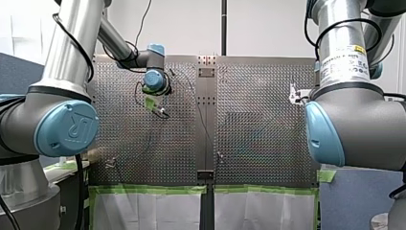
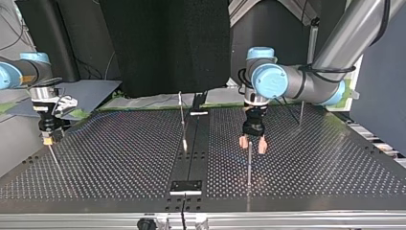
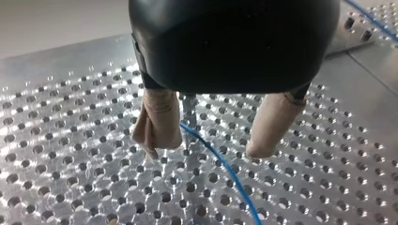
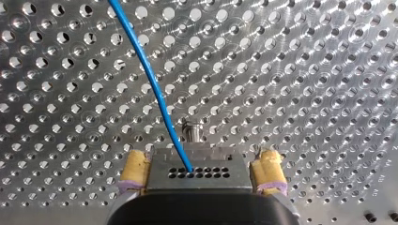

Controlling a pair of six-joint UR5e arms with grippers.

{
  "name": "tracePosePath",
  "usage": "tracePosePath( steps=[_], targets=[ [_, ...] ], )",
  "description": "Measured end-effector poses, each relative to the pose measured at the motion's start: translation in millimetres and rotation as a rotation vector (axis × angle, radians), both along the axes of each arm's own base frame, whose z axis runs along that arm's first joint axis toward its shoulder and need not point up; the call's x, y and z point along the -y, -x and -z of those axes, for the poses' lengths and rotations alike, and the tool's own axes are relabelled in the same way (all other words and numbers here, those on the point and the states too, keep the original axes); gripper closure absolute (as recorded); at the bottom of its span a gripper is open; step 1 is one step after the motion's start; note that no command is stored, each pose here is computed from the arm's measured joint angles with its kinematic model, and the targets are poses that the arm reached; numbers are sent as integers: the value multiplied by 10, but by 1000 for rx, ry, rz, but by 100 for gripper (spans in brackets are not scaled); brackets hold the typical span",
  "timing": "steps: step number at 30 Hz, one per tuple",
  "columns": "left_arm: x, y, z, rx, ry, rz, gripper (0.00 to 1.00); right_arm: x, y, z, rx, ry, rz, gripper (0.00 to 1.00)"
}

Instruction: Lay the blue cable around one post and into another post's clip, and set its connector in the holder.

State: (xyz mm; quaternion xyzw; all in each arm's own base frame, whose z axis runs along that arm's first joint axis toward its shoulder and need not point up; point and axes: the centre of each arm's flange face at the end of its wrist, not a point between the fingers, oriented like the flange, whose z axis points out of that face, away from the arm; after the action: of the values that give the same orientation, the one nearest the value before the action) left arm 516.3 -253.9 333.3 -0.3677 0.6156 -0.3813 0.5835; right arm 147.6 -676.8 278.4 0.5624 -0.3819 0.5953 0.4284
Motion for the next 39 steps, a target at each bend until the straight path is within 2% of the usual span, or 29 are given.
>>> tracePosePath(
  steps=[7, 12, 19, 30, 39],
  targets=[
    [80, 128, -103, 4, -10, 34, 0, -1, -4, 0, 0, 0, 0, 1],
    [68, 215, -218, 6, -30, 20, 0, -1, -7, 0, -1, 0, 1, 1],
    [51, 345, -187, -38, -94, 6, 0, -1, -6, 1, -1, 0, 0, 1],
    [-225, 669, -250, -72, -194, -91, 0, -1, -4, 0, 0, -1, 1, 1],
    [-360, 796, -764, -35, -253, -169, 0, 2, 8, 0, 0, -1, 3, 1]
  ],
)
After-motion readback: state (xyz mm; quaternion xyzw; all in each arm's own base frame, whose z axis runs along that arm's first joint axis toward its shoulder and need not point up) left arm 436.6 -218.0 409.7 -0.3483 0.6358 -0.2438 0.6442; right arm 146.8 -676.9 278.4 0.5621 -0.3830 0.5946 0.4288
